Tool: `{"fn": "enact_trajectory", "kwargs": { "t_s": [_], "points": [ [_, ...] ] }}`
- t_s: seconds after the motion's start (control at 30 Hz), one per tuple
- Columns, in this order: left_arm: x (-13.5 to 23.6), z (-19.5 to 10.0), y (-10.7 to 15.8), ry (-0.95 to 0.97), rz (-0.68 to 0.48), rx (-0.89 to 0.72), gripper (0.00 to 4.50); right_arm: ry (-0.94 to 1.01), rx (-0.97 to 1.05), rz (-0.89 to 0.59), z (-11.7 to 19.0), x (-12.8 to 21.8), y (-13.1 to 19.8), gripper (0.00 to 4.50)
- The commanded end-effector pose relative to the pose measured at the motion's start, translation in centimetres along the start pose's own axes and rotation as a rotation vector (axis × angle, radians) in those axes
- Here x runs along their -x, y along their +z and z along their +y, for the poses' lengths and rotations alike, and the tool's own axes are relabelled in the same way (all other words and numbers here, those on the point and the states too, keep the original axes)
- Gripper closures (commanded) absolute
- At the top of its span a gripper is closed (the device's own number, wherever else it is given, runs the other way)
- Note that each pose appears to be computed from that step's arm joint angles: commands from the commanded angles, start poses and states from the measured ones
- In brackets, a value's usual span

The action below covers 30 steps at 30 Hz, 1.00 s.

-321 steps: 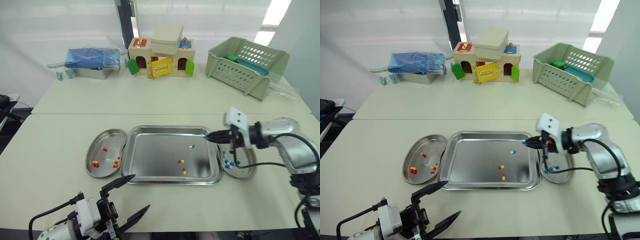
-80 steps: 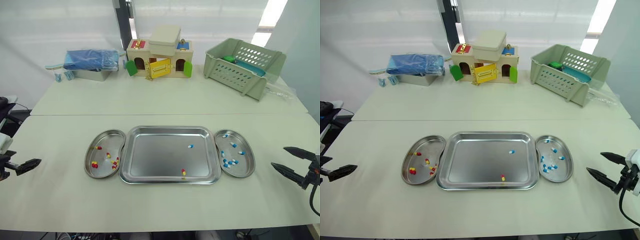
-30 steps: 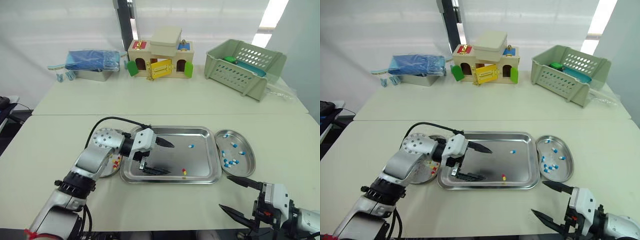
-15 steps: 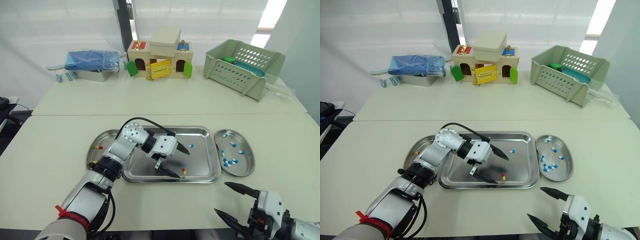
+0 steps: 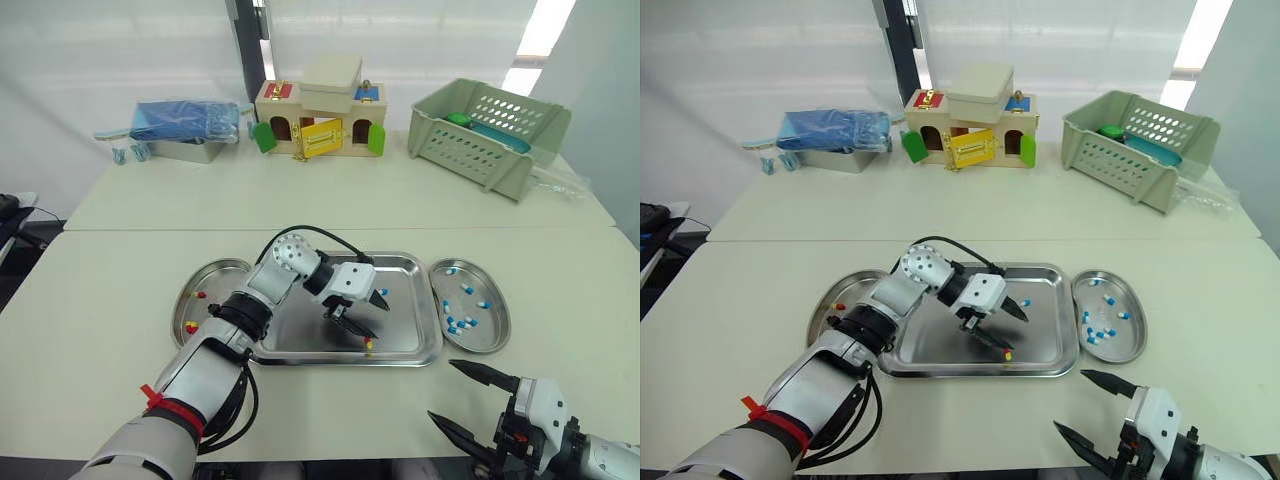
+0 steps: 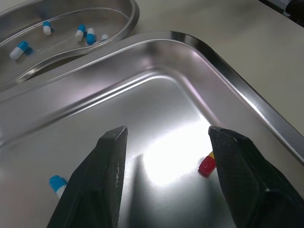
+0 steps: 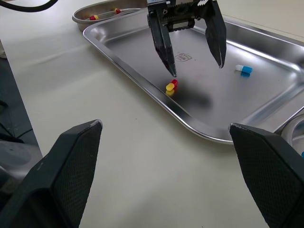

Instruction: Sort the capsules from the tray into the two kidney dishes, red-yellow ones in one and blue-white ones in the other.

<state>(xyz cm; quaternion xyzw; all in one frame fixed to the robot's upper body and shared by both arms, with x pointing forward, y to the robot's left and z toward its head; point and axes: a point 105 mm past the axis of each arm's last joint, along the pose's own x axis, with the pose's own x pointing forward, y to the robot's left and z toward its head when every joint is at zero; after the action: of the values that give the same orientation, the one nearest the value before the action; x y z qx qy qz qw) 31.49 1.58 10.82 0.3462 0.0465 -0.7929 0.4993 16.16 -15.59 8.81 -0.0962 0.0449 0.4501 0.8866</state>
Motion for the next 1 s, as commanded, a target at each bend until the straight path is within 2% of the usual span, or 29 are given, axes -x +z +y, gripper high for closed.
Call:
{"fn": "enact_trajectory", "kwargs": {
  "t_s": [0.03, 0.17, 0.47, 0.57, 0.8, 1.0],
  "points": [
    [0.0, -0.1, 0.1, -0.029, 0.026, -0.045, 1.57, 0.007, 0.009, -0.033, 0.3, -0.2, 1.0, 0.00],
    [-0.1, -0.1, 0.2, -0.036, 0.024, -0.049, 1.57, 0.004, 0.008, -0.032, 0.3, -0.2, 1.0, 0.00],
    [-0.1, -0.9, -1.5, -0.070, 0.119, -0.040, 1.57, -0.004, 0.008, -0.037, 0.2, -0.3, 1.3, 0.00],
    [-0.1, -1.0, -1.6, -0.074, 0.131, -0.041, 2.13, -0.005, 0.010, -0.042, 0.2, -0.5, 1.5, 0.00],
    [-0.4, -1.4, -1.7, -0.093, 0.131, -0.047, 4.36, -0.008, 0.012, -0.045, 0.2, -0.8, 2.1, 0.00],
    [-0.5, -1.5, -1.5, -0.091, 0.116, -0.045, 4.44, -0.010, 0.012, -0.044, 0.1, -0.9, 2.3, 0.00]
  ]
}}
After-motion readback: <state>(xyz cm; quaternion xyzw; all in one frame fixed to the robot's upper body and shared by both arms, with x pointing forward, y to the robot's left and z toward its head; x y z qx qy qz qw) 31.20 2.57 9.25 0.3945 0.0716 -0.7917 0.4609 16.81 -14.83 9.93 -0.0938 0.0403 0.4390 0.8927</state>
